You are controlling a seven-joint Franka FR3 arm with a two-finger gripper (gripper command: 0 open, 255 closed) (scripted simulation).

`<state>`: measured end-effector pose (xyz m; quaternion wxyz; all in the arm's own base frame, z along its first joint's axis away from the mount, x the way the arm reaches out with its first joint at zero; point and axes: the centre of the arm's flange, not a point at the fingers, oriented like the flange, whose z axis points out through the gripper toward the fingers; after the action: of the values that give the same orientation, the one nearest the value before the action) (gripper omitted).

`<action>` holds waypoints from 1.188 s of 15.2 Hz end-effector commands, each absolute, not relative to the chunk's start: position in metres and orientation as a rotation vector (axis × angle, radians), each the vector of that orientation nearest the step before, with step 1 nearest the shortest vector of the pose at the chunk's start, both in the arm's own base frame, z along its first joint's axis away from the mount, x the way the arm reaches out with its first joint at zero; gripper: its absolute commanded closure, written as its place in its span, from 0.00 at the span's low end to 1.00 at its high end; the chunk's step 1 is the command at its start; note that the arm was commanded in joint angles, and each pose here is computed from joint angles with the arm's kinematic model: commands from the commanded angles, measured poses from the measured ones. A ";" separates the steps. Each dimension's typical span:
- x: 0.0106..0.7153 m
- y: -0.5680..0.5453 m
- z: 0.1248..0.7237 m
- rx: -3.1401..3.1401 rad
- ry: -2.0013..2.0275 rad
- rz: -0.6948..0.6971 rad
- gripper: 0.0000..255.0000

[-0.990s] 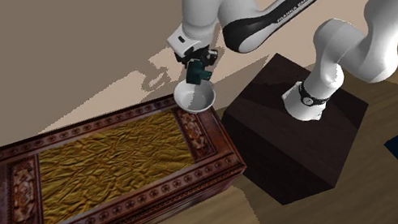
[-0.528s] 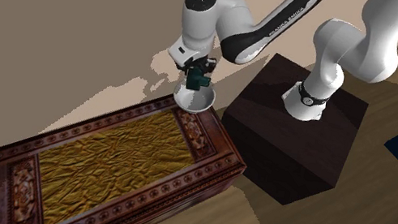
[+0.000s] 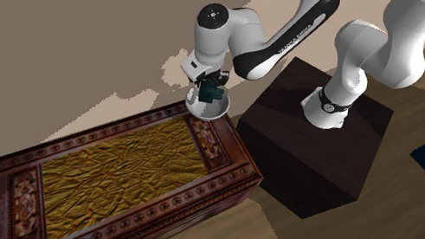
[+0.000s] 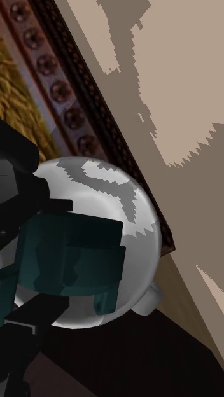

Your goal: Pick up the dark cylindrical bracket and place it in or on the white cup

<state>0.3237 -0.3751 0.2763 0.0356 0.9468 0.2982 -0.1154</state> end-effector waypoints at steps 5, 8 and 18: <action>0.324 -0.375 0.272 2.909 0.916 -0.354 1.00; 0.324 -0.375 0.272 2.909 0.916 -0.354 0.00; 0.334 -0.368 0.320 2.909 0.916 -0.354 0.00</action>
<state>0.3318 -0.3689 0.3139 0.0363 0.9469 0.2983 -0.1147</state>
